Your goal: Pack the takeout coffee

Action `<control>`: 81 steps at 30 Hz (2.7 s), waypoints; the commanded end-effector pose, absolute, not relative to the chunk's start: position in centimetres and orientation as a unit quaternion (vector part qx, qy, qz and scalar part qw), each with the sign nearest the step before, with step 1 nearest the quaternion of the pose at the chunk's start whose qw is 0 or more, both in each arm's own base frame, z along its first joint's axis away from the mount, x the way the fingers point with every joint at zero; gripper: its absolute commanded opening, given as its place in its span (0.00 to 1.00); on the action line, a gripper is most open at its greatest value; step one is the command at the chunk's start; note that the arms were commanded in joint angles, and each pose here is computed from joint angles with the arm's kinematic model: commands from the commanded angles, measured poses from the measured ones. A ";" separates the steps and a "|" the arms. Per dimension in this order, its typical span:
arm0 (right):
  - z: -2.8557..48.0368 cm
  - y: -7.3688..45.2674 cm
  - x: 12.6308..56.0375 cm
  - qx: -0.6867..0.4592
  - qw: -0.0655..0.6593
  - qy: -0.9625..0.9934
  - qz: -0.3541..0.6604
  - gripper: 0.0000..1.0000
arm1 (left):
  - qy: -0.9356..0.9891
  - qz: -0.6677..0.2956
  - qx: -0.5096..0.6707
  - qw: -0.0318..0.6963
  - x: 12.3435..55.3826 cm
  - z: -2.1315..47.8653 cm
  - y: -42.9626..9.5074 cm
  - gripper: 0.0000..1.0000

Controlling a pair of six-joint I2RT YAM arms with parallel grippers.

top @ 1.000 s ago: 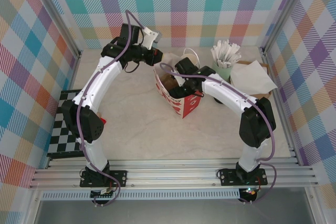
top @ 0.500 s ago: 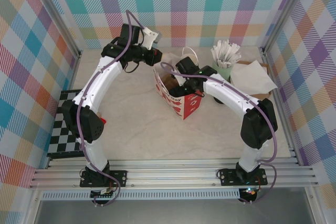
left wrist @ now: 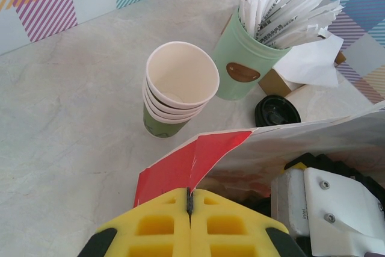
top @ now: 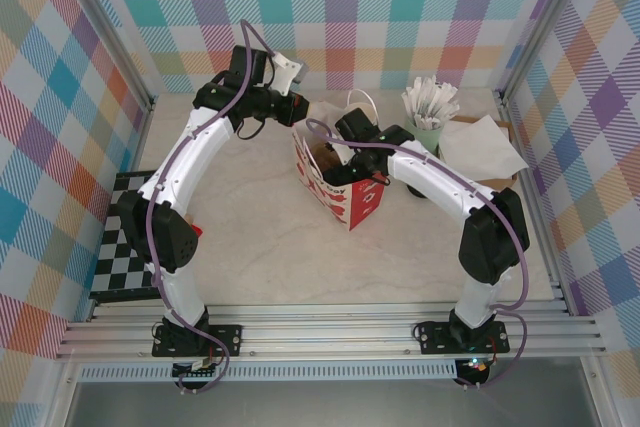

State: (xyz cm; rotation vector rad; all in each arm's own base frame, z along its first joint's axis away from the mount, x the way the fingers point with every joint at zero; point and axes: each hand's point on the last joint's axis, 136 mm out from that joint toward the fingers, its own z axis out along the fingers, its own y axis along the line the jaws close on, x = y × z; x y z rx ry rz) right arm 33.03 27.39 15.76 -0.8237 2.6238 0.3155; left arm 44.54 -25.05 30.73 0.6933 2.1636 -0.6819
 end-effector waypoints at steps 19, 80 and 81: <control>18.6 26.8 31.5 -0.301 0.190 0.926 0.121 1.00 | 0.838 -0.253 0.275 0.397 45.6 31.6 -25.0 0.00; 25.7 28.8 32.3 -0.273 0.267 0.909 0.167 1.00 | 0.856 -0.251 0.258 0.369 45.6 30.2 -25.0 0.00; 26.1 29.1 32.6 -0.277 0.277 0.904 0.172 1.00 | 0.858 -0.250 0.256 0.368 45.6 30.2 -24.9 0.00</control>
